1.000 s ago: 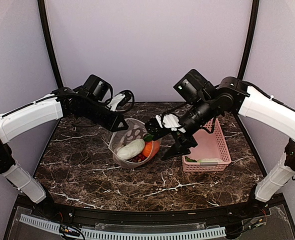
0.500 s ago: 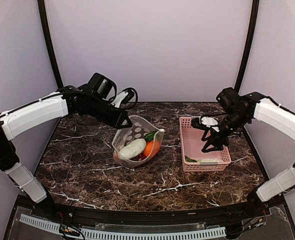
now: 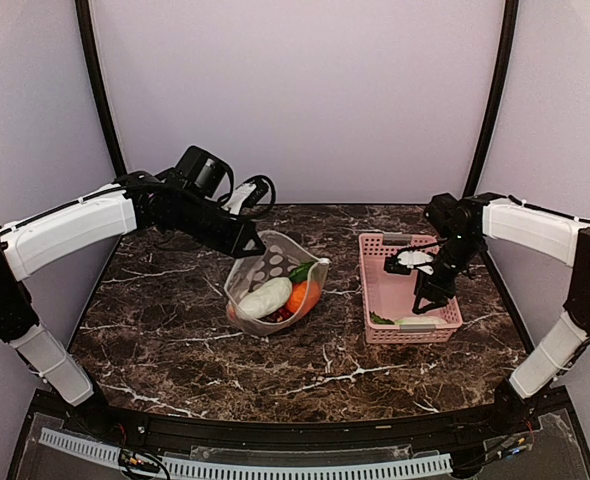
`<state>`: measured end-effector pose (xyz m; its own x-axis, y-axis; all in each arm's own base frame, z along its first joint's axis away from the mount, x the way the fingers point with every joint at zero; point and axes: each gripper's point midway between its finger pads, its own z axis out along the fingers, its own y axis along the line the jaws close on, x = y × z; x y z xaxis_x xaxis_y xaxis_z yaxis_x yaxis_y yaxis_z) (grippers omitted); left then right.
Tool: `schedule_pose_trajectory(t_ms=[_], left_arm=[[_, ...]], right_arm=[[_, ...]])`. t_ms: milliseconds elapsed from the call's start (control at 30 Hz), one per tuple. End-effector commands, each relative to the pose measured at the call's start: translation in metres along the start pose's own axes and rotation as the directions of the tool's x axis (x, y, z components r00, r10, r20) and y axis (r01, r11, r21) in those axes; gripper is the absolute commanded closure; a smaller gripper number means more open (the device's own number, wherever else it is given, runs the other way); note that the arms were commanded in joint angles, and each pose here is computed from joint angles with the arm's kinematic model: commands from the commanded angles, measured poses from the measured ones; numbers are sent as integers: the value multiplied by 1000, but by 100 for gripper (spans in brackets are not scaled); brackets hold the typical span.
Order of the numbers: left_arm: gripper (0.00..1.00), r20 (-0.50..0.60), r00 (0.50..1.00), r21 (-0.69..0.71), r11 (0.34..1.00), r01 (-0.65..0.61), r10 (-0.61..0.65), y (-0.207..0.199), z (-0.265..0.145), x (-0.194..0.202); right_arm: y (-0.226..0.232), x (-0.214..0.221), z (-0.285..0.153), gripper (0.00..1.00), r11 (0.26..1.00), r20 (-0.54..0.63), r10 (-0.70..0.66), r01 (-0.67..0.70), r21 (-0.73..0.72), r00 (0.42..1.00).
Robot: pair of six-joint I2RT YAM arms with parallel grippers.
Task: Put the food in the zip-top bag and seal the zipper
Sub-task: Adjust the fake vegetable in the bin.
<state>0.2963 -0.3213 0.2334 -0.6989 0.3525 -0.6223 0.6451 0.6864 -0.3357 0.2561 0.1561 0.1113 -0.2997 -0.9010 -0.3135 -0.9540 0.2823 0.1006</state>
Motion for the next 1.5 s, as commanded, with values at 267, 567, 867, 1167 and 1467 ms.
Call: schedule_pose_trajectory(t_ms=[267, 567, 867, 1167, 1467], left_arm=[[99, -3, 1000, 19, 1000, -3, 3, 0, 3, 4], [99, -7, 1000, 25, 1000, 2, -1, 0, 5, 9], [99, -7, 1000, 34, 999, 3, -3, -1, 5, 11], [99, -16, 1000, 34, 999, 0, 0, 0, 6, 14], [99, -21, 1000, 40, 999, 2, -1, 0, 11, 14]], right_arm=[[2, 23, 34, 49, 999, -103, -49, 48, -19, 993], [9, 33, 61, 51, 996, -178, -91, 86, -36, 980], [-1, 31, 69, 73, 997, -201, -76, 75, -17, 977], [-12, 12, 50, 84, 998, -175, -53, 57, 19, 983], [-39, 9, 49, 73, 985, -194, -46, 78, 157, 980]])
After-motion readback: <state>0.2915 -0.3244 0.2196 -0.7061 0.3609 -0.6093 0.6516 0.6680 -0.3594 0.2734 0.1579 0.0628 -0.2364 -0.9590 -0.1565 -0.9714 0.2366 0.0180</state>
